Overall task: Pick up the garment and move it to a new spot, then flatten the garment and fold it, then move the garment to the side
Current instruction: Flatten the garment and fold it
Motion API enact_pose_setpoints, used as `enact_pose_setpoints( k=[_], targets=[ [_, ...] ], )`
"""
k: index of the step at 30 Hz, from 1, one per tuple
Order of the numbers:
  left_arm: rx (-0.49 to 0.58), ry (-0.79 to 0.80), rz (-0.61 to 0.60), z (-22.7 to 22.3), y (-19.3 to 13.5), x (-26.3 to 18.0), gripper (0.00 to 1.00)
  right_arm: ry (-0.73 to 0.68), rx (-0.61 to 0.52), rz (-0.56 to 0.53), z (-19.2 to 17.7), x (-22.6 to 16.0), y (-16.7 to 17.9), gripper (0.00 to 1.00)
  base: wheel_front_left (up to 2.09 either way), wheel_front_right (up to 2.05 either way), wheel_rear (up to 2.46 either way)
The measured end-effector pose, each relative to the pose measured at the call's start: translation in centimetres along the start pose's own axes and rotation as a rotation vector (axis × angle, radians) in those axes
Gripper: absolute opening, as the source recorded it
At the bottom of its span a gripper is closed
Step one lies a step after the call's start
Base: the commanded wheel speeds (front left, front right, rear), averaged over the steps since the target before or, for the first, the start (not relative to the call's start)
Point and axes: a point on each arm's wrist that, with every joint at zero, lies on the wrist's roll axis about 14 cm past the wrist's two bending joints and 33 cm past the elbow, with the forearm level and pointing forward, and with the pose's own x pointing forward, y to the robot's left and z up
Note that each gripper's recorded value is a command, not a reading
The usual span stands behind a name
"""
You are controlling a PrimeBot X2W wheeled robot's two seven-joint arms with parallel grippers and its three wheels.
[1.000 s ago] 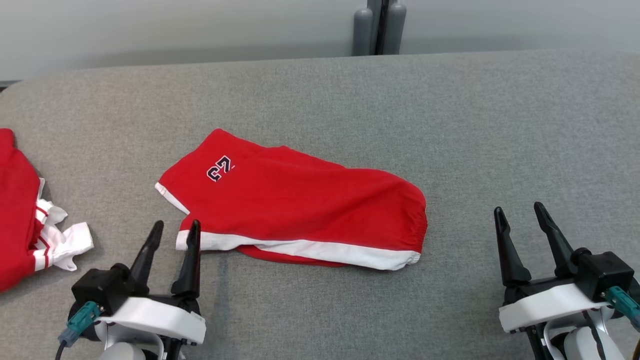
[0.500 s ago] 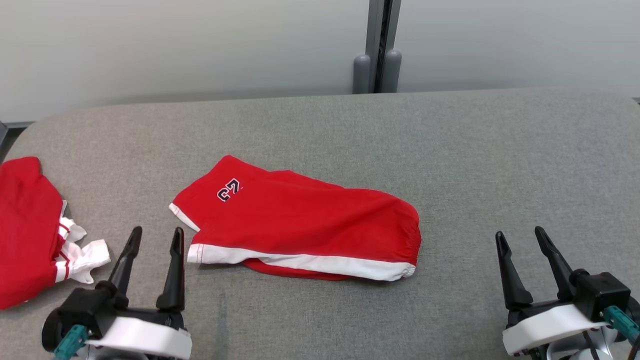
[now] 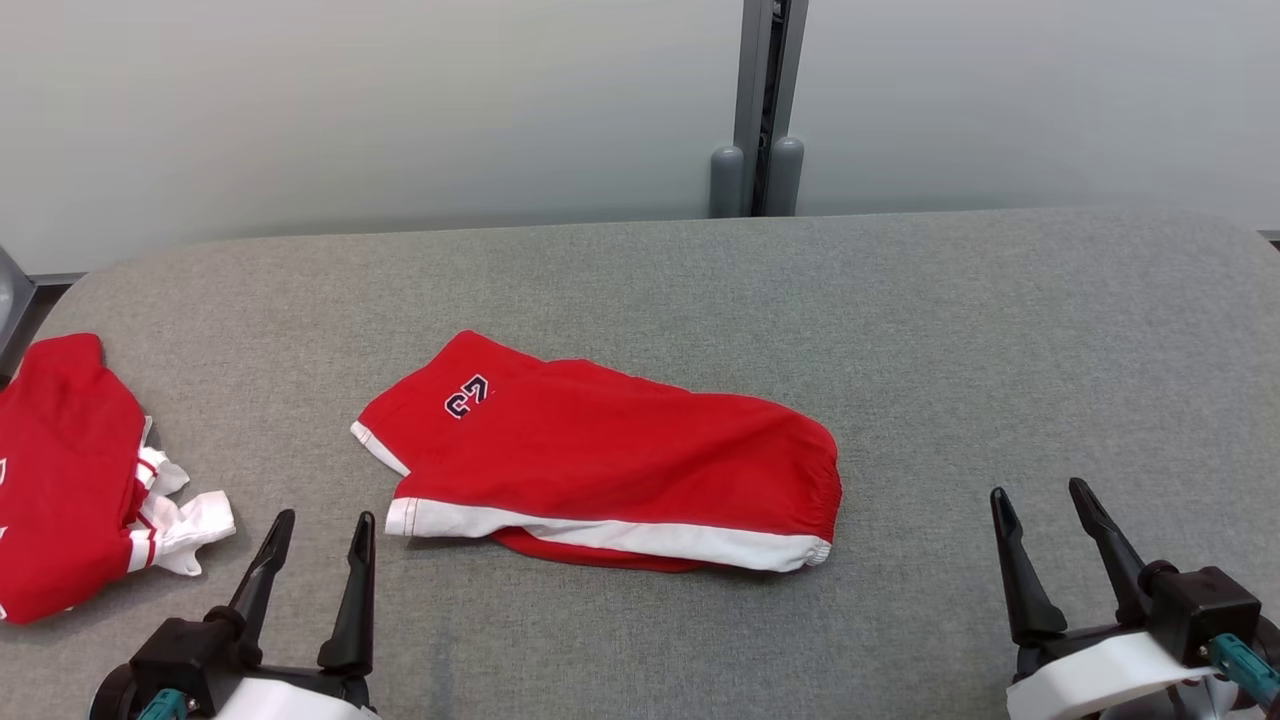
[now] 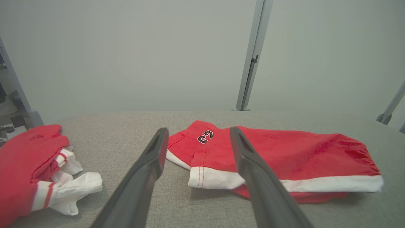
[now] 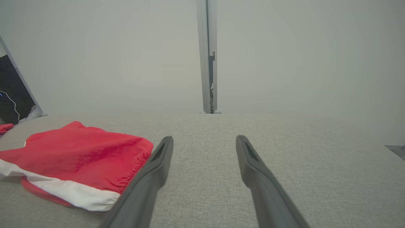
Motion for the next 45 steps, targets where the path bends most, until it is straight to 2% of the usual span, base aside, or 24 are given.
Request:
enact_pose_setpoints(
  k=[17, 22, 30, 37, 38, 39, 40, 41, 45],
  targets=[
    [-0.017, 0.018, -0.001, 0.0, -0.1, 1.2, 1.00, 0.016, 0.006, 0.005, -0.4, 0.6, 0.2, 1.00, 0.00, 0.00, 0.00],
    [-0.063, 0.145, -0.056, -2.1, -0.9, 3.2, 1.00, 0.038, 0.012, 0.022, -1.2, 1.4, 0.7, 1.00, 0.00, 0.00, 0.00],
    [-0.126, 0.399, -0.087, -8.1, -1.3, 3.7, 1.00, 0.067, 0.013, 0.012, -2.3, 1.7, 0.3, 1.00, 0.00, 0.00, 0.00],
    [-0.143, 0.452, -0.092, -9.7, -1.2, 4.4, 1.00, 0.086, 0.015, -0.002, -3.0, 1.7, -0.2, 1.00, 0.00, 0.00, 0.00],
    [-0.145, 0.457, -0.093, -9.9, -1.2, 4.4, 0.96, 0.086, 0.016, -0.003, -3.0, 1.7, -0.2, 1.00, 0.00, 0.00, 0.00],
    [-0.146, 0.463, -0.097, -10.0, -1.3, 4.3, 0.51, 0.089, 0.017, -0.004, -3.1, 1.7, -0.2, 1.00, 0.00, 0.00, 0.00],
    [-0.147, 0.455, -0.096, -10.0, -1.3, 4.3, 0.13, 0.091, 0.017, -0.005, -3.2, 1.7, -0.2, 1.00, 0.00, 0.00, 0.00],
    [-0.145, 0.448, -0.096, -9.9, -1.2, 4.4, 0.00, 0.094, 0.018, -0.004, -3.3, 1.6, -0.2, 1.00, 0.00, 0.00, 0.00],
    [-0.134, 0.433, -0.098, -9.7, -1.0, 4.6, 0.00, 0.106, 0.023, 0.023, -3.6, 1.7, 0.7, 1.00, 0.00, 0.00, 0.00]
  ],
)
